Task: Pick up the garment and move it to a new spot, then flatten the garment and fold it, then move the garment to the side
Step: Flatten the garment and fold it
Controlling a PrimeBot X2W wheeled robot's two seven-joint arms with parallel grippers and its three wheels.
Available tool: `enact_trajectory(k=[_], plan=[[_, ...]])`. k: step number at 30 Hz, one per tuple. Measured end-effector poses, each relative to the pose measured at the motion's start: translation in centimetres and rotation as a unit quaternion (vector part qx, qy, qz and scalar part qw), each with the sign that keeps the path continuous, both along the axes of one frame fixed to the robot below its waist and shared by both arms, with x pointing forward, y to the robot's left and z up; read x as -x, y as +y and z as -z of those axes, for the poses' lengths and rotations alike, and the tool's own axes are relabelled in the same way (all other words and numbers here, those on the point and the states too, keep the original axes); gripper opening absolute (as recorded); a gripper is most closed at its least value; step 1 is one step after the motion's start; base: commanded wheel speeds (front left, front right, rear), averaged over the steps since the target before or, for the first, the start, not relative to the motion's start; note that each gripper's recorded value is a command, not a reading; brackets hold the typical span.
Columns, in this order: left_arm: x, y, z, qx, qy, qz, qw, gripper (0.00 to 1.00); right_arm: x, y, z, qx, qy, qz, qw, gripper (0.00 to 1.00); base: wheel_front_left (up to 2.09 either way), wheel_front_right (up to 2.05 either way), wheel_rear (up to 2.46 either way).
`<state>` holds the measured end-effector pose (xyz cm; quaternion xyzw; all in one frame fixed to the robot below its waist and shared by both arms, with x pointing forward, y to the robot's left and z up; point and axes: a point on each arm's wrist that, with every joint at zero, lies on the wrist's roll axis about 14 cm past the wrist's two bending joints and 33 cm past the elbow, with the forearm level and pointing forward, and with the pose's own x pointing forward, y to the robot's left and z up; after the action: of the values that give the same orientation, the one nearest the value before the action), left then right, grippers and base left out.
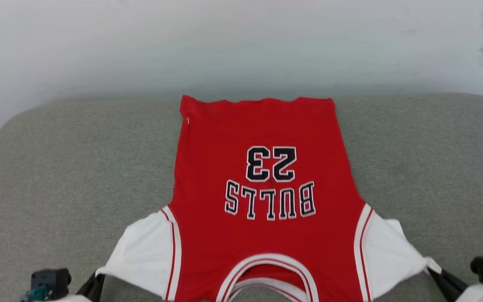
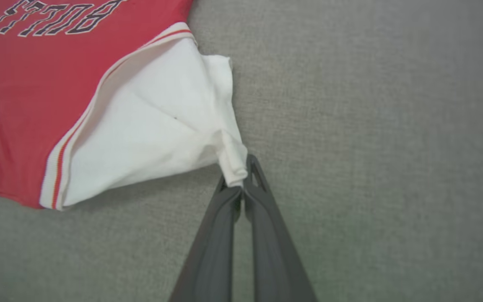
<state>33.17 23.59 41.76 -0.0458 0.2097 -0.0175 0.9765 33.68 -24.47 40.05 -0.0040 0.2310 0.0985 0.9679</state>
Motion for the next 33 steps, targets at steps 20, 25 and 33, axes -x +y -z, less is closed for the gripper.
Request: enact_trajectory(k=[20, 25, 33], plan=[[3.3, -1.6, 0.0, 0.019, -0.007, -0.008, 1.0, 0.0, 4.3, -0.9, 0.2, -0.004, 0.055, 0.041, 0.998, 1.0, 0.0, 0.0, 0.0], [2.2, -2.0, -1.2, 0.014, -0.03, -0.001, 0.999, 0.0, 0.4, -2.8, -5.2, 0.011, -0.024, 0.055, 0.998, 1.0, 0.0, 0.0, 0.0], [-0.3, -2.4, -2.6, 0.013, -0.064, 0.0, 0.998, 0.0, -9.3, -2.6, -16.5, 0.023, -0.176, 0.045, 0.983, 1.0, 0.0, 0.0, 0.0]])
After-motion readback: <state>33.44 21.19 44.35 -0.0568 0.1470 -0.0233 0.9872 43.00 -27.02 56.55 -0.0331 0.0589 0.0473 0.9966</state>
